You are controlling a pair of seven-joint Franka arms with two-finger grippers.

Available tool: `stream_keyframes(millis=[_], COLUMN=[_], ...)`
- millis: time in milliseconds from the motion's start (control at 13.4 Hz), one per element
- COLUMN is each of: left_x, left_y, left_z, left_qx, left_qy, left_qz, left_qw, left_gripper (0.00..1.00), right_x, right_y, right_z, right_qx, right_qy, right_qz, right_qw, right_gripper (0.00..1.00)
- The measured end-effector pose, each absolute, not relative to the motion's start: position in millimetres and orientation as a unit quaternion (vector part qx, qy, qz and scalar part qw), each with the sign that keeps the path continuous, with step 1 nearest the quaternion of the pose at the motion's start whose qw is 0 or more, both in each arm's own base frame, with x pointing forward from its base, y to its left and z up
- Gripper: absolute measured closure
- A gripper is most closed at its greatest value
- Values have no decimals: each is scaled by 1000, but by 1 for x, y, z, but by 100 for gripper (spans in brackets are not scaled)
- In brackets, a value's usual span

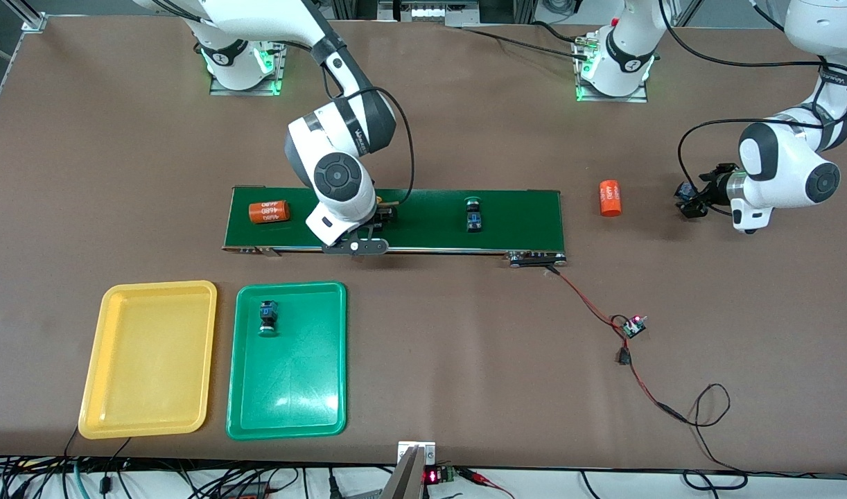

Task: Sort buttons by color to trays

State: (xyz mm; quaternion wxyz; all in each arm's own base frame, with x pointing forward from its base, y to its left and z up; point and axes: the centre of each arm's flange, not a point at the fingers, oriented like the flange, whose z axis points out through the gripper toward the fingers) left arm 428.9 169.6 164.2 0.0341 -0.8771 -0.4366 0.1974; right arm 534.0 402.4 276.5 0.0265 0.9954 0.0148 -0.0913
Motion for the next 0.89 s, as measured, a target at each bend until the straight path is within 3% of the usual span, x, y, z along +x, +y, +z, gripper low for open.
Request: stream_keyframes(millis=[298, 596, 893], left_x=[428, 430, 489], left_y=[171, 175, 175], left_z=[164, 169, 253], left_qx=[-876, -874, -878], left_qy=[-439, -443, -423], left_qz=[197, 196, 221], left_qw=[34, 33, 26], left_gripper=[56, 58, 58], right_x=[530, 524, 521], right_y=[405, 397, 393], right_z=[264, 240, 237], right_qx=[994, 993, 993], right_qy=[18, 14, 11], right_qz=[-98, -106, -109], right_qw=[34, 43, 44], right_gripper=[0, 4, 49])
